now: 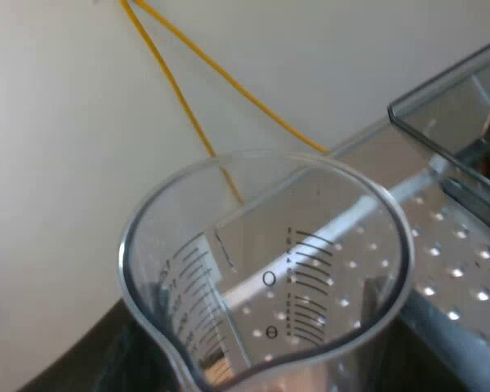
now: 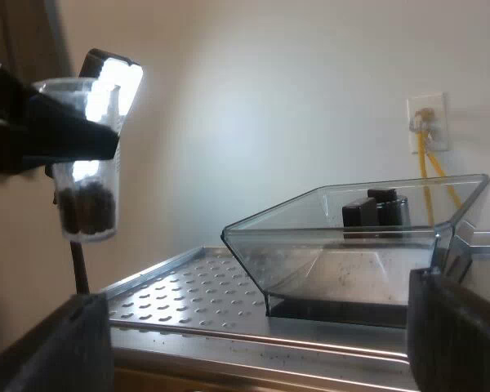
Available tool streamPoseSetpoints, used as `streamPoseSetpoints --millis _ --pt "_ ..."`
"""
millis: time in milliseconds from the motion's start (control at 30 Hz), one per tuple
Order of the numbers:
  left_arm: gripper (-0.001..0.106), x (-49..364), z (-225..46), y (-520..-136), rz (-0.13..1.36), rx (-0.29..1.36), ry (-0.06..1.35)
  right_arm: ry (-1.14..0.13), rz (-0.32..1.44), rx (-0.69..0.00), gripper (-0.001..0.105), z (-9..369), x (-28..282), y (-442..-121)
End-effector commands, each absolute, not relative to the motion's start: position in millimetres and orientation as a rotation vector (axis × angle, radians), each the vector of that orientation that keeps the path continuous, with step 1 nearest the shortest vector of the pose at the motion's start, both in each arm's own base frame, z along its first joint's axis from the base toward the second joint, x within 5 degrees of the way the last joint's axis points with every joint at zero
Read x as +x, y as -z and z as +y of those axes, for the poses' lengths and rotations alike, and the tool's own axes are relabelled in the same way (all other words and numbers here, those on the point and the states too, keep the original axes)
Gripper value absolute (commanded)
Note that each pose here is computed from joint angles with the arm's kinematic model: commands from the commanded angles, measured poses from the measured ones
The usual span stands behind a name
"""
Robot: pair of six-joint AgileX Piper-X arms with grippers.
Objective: Pour the beans into the coffee machine
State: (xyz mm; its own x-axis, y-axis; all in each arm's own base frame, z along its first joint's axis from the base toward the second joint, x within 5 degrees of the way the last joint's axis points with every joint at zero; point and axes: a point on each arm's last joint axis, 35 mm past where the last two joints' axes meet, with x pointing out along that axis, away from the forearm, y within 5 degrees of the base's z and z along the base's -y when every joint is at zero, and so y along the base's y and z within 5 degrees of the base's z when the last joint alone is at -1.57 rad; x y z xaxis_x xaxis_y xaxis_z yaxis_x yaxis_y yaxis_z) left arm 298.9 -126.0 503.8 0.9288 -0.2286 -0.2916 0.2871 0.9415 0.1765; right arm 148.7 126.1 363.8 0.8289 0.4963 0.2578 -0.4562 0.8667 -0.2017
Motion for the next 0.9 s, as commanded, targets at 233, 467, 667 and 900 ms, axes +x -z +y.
streamPoseSetpoints --millis 233,467,667,900 --pt "0.028 306 -161 -508 0.268 0.289 0.241 -0.504 -0.329 -0.127 0.078 126 148 -367" --pt "0.028 319 -189 -500 0.27 0.456 0.217 -0.504 -0.329 -0.127 0.078 126 148 -367" --pt "0.028 323 -203 -498 0.231 0.605 0.169 -0.505 -0.327 -0.128 0.078 126 148 -367" --pt "0.028 326 -205 -504 0.167 0.737 0.167 -0.507 -0.311 -0.136 0.078 126 148 -365"
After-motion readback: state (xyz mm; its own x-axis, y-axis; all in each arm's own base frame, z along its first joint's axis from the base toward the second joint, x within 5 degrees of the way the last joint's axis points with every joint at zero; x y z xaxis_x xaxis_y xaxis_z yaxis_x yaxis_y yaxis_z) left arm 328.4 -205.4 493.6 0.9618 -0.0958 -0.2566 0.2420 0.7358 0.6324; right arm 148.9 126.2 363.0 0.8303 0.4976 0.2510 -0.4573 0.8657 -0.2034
